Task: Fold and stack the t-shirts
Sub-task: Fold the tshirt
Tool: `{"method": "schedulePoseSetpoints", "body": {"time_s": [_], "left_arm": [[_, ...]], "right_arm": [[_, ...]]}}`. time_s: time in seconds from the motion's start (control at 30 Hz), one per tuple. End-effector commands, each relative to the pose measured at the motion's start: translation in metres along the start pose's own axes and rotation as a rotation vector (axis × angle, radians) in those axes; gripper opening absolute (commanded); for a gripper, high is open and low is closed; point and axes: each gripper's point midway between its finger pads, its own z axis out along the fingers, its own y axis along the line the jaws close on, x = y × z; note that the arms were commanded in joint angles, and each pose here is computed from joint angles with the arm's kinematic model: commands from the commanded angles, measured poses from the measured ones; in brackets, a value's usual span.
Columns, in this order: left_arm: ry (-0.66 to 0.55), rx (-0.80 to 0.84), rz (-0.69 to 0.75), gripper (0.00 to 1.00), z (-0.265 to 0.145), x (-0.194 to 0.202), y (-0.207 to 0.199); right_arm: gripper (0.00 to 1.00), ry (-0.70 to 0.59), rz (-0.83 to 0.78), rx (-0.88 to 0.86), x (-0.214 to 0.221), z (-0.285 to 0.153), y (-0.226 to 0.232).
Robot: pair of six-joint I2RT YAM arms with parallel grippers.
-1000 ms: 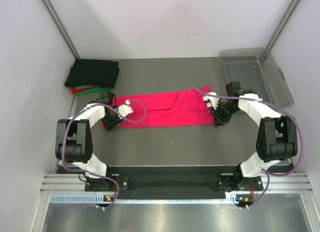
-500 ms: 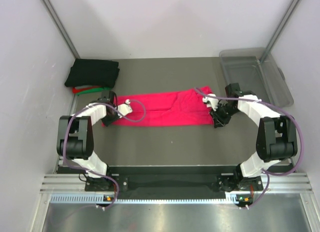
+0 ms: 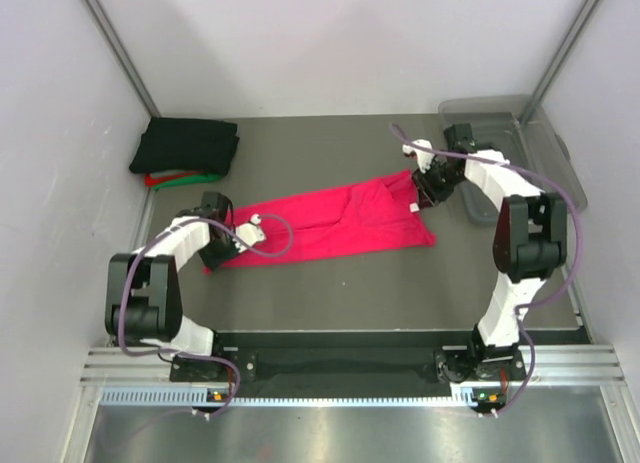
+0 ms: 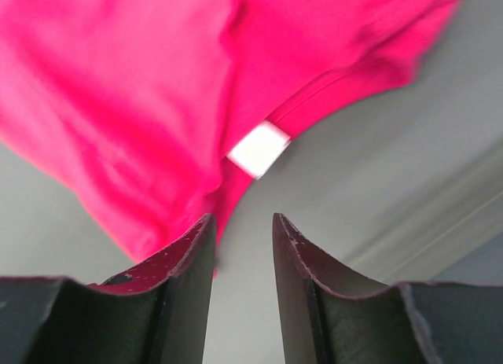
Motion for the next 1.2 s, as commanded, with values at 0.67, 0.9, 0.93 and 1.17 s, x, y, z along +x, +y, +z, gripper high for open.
{"method": "schedulePoseSetpoints", "body": {"time_s": [0.67, 0.9, 0.93, 1.17], "left_arm": [[-0.066, 0.081, -0.026, 0.00, -0.048, -0.001, -0.074], [-0.053, 0.073, -0.013, 0.00, -0.055, 0.001, -0.080], [-0.055, 0.071, -0.014, 0.00, -0.056, 0.001, -0.081], [-0.072, 0.086, 0.028, 0.00, -0.077, 0.000, -0.096]], "right_arm": [[0.49, 0.142, 0.116, -0.278, -0.004, 0.061, 0.018], [0.28, 0.213, 0.119, -0.260, 0.001, 0.084, 0.022], [0.14, 0.227, 0.128, -0.244, 0.003, 0.086, 0.018], [0.07, 0.145, 0.091, -0.036, -0.049, 0.099, -0.029]]}}
